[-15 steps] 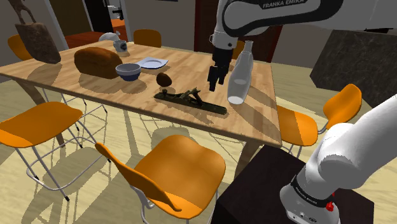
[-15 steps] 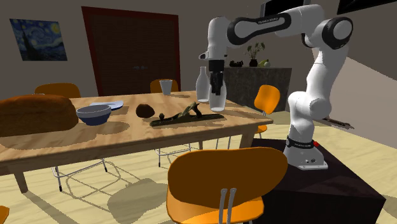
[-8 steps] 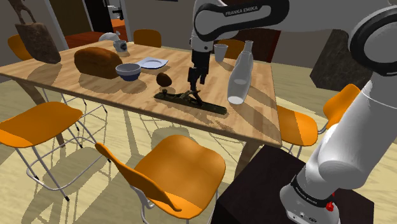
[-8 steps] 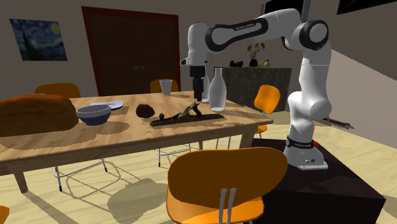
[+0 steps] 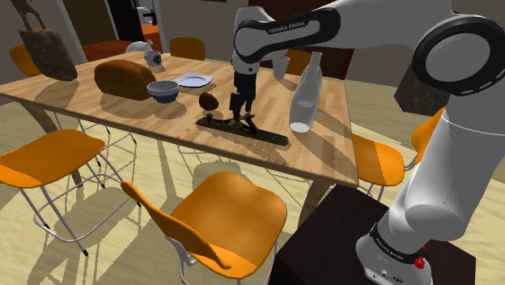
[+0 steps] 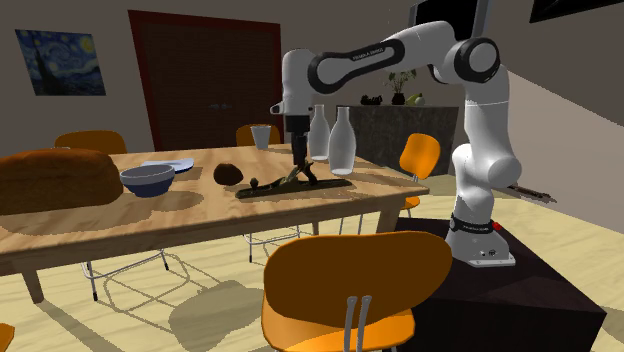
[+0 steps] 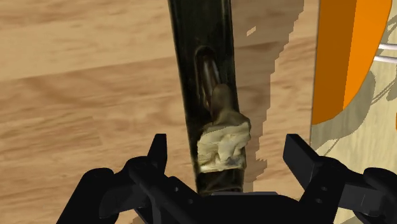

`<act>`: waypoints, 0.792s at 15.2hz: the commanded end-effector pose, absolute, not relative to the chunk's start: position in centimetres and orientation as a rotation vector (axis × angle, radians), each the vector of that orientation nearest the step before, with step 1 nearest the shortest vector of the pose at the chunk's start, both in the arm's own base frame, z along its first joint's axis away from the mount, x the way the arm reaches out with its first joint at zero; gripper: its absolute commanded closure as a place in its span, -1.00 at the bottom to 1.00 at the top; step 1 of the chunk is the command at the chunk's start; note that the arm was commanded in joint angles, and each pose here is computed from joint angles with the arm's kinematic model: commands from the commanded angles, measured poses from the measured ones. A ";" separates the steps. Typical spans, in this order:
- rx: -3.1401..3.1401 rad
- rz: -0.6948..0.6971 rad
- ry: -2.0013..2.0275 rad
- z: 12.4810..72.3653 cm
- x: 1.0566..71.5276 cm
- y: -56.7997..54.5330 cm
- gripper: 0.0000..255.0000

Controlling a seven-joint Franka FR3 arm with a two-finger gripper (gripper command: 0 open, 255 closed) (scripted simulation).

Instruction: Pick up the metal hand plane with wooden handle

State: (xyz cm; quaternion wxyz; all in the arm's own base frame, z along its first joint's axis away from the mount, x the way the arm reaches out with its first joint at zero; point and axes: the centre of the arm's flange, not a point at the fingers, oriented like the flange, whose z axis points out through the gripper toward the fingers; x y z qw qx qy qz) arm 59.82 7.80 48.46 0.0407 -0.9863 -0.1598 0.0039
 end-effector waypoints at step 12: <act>-3.021 0.011 -0.490 46.7 59.9 7.8 1.00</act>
